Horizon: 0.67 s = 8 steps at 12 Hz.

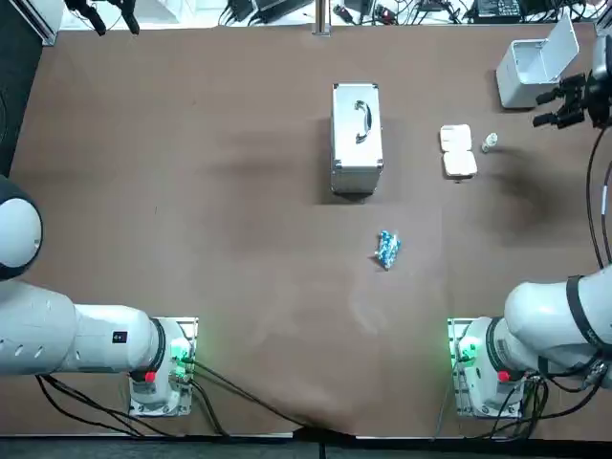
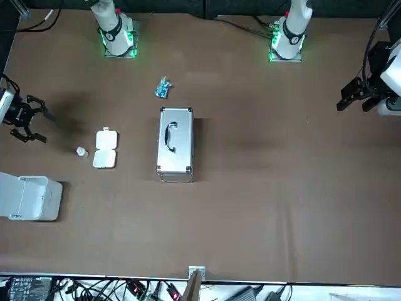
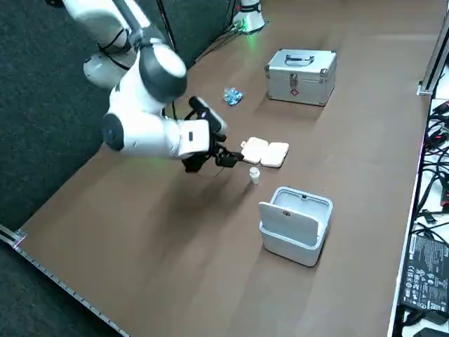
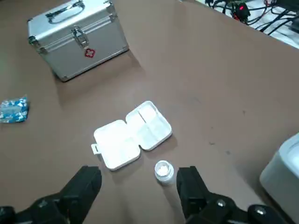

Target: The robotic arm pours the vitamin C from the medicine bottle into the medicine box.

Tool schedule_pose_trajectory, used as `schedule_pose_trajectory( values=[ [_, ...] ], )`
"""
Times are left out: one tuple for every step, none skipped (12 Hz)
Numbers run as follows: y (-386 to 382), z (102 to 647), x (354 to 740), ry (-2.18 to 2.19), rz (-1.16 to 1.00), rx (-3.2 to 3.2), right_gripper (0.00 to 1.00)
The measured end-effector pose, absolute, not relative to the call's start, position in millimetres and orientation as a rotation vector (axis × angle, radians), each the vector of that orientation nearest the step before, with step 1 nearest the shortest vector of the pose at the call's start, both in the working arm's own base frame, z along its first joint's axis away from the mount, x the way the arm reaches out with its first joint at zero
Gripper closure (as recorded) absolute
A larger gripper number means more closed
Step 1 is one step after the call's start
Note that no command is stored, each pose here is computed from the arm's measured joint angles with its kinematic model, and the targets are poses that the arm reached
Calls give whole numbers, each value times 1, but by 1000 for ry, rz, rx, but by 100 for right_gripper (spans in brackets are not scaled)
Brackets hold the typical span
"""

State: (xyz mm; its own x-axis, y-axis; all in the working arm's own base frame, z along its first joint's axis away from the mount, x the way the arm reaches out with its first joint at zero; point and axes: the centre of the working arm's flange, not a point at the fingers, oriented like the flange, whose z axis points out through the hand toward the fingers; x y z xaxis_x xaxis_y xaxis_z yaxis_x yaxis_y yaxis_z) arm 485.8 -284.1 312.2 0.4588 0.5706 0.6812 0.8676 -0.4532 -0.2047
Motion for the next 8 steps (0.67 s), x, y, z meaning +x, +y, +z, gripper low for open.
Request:
schedule_pose_trajectory(
  values=[
    [-290, 301, 480, -1195, -761, -2145, 0],
    [-294, 290, 476, -1197, -802, -2117, 0],
    [-297, 279, 473, -1204, -845, -2088, 0],
    [-299, 264, 471, -1211, -890, -2058, 0],
    [-299, 248, 469, -1218, -933, -2030, 0],
    [-298, 232, 468, -1223, -964, -2007, 0],
    [-296, 217, 467, -1228, -988, -1984, 0],
    [-294, 203, 465, -1226, -1014, -1957, 0]
  ],
)
